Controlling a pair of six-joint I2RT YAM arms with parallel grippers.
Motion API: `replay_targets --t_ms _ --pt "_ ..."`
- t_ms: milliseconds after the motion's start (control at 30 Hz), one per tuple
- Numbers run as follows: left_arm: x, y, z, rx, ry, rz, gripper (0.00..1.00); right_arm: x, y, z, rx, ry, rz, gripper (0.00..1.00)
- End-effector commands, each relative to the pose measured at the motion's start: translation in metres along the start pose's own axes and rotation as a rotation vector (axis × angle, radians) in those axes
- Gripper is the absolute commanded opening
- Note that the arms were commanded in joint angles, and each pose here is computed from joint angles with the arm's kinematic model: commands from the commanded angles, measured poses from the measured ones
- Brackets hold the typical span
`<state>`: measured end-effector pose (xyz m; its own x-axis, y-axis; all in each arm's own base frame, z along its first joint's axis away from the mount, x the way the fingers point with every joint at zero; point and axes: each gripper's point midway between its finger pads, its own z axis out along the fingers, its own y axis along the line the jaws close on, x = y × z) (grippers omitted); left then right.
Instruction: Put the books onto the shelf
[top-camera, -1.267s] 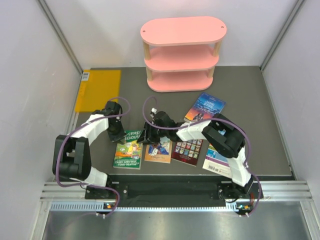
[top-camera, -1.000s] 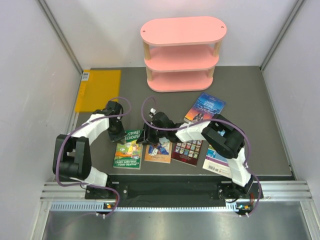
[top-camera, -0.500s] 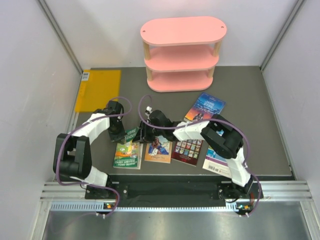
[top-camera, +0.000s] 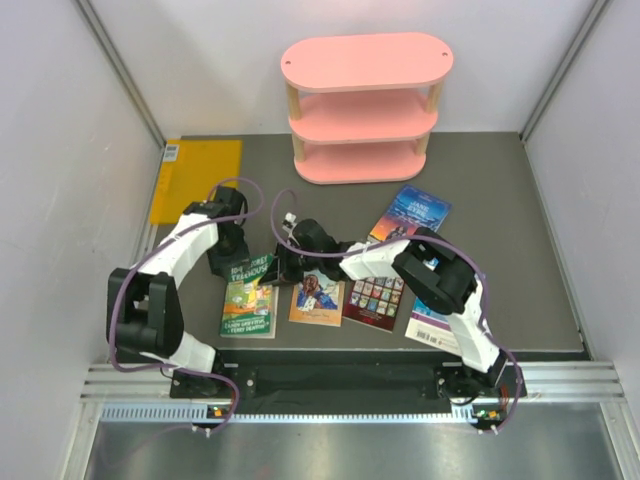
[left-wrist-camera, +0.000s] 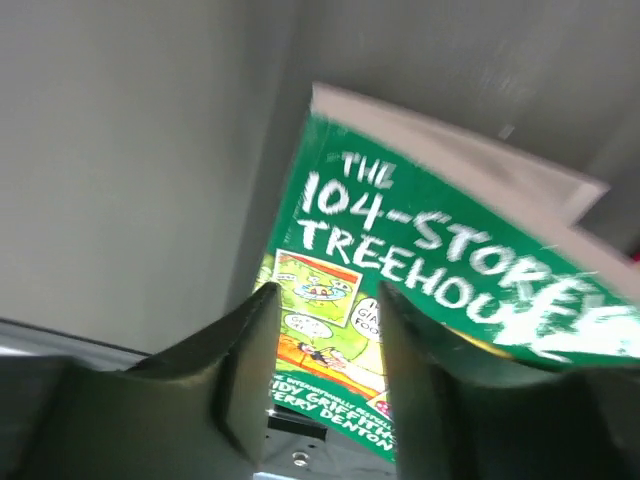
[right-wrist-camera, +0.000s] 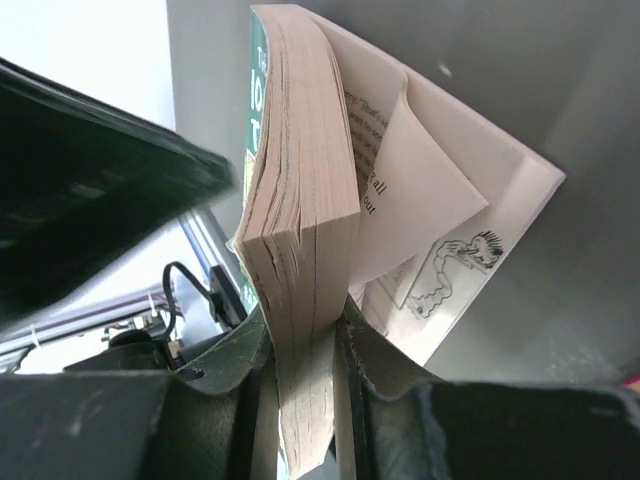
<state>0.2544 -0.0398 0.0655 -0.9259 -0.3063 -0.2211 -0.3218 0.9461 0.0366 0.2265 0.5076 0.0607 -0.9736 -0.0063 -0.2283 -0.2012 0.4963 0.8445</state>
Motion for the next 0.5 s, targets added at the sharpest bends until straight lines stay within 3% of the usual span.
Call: replay_targets --t_ms 0,100,167,333,467 --pt "-0.040 0.017 -0.045 -0.104 -0.143 0.017 0.62 -0.045 0.065 -0.019 -0.165 -0.095 -0.124 0.00" --pt "-0.058 0.020 -0.071 -0.094 -0.246 -0.012 0.74 -0.079 0.064 -0.029 -0.180 -0.146 -0.126 0.00" --pt "-0.066 0.015 -0.084 -0.045 -0.306 -0.035 0.77 -0.105 0.063 -0.039 -0.196 -0.191 -0.124 0.00" --pt "-0.070 0.006 -0.117 0.100 -0.451 -0.094 0.80 -0.154 0.070 -0.066 -0.234 -0.276 -0.126 0.00" --pt "-0.061 -0.008 -0.128 0.253 -0.521 -0.165 0.77 -0.180 0.077 -0.082 -0.265 -0.328 -0.122 0.00"
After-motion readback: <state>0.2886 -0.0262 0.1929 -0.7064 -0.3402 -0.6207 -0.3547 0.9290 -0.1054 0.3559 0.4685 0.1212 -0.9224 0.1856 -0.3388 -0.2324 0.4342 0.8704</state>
